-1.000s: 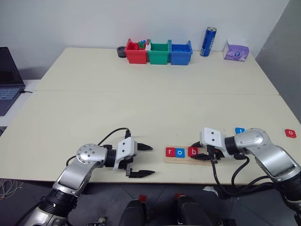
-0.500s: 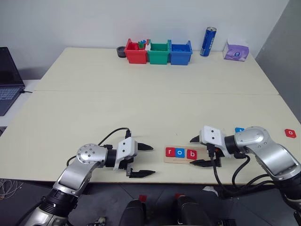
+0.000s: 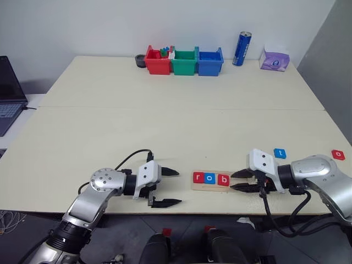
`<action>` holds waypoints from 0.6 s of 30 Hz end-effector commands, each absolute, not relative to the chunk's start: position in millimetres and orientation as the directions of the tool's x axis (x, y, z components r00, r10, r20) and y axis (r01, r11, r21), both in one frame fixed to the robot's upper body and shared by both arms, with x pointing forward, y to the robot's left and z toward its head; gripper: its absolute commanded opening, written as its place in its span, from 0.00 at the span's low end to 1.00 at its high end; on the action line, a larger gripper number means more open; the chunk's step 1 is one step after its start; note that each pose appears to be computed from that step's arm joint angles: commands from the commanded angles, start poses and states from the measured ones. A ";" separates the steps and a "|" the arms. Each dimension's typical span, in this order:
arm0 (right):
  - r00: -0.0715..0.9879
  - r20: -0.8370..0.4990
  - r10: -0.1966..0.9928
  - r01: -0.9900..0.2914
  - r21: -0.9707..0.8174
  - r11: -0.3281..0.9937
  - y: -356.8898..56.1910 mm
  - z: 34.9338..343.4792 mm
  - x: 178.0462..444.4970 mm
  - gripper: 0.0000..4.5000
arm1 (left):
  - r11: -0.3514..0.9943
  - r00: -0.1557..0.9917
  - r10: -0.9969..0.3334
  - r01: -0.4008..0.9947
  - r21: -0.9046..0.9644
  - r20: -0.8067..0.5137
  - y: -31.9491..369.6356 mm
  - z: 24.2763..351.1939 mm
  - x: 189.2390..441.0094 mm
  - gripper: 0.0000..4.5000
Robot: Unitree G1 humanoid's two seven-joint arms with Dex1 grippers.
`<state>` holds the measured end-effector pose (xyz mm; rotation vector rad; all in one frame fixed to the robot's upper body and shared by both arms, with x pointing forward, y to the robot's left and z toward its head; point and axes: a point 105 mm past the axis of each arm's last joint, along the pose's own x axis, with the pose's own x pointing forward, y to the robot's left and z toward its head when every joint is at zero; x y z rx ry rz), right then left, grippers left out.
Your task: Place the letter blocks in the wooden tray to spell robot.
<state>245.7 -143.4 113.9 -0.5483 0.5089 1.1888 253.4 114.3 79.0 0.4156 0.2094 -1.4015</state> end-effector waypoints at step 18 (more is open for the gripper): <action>0.362 -0.679 0.638 -0.931 -0.234 0.279 -146.1 98.7 256.2 0.00 | 0.105 0.176 -0.916 0.972 0.208 -0.359 110.7 88.4 254.5 1.00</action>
